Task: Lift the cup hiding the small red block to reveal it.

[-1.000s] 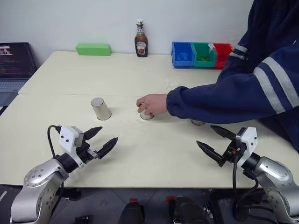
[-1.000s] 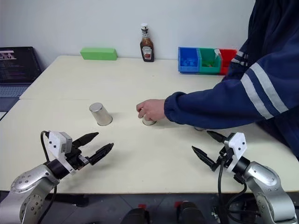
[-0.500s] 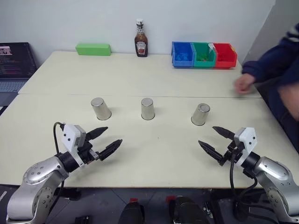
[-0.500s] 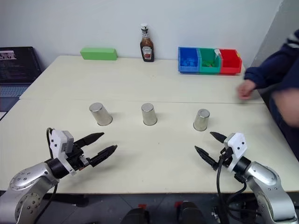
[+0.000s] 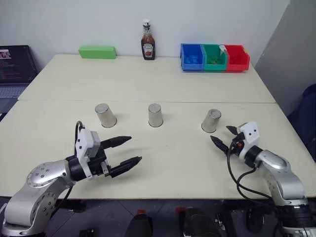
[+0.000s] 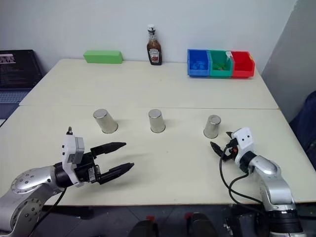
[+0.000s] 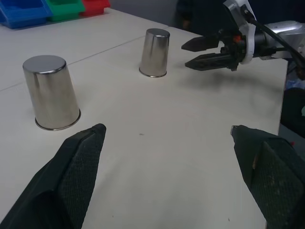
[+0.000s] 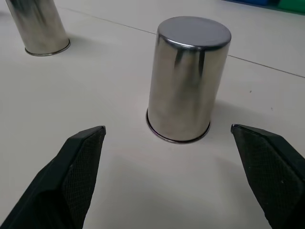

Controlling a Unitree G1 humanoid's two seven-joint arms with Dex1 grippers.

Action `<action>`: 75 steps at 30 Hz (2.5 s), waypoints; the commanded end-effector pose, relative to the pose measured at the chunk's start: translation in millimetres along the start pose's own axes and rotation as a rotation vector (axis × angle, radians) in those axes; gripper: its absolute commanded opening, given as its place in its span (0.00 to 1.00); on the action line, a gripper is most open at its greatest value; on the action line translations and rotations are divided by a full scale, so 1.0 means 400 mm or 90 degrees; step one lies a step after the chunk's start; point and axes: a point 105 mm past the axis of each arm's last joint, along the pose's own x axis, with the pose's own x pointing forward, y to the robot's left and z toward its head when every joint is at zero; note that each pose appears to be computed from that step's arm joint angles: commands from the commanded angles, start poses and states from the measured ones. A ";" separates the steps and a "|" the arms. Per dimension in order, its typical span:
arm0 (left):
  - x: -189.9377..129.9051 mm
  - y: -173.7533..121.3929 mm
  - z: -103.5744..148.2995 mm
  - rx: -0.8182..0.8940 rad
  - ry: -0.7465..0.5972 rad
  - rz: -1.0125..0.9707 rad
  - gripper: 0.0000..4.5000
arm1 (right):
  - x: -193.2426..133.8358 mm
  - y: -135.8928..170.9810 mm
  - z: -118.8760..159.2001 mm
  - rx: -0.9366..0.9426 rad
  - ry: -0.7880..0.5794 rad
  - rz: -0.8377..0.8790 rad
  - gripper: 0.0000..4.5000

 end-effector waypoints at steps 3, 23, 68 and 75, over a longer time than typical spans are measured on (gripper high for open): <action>0.000 0.013 0.014 0.033 -0.012 0.020 1.00 | 0.041 -0.040 0.017 -0.018 -0.016 -0.045 1.00; 0.001 0.021 0.012 0.039 -0.015 0.038 1.00 | 0.128 -0.055 0.062 0.006 -0.089 -0.049 1.00; 0.039 0.005 -0.002 0.031 -0.017 -0.007 1.00 | -0.065 -0.064 0.001 0.086 -0.046 -0.136 0.76; 0.032 0.001 -0.002 0.029 -0.016 0.000 1.00 | -0.096 -0.082 -0.005 0.058 -0.044 -0.144 0.99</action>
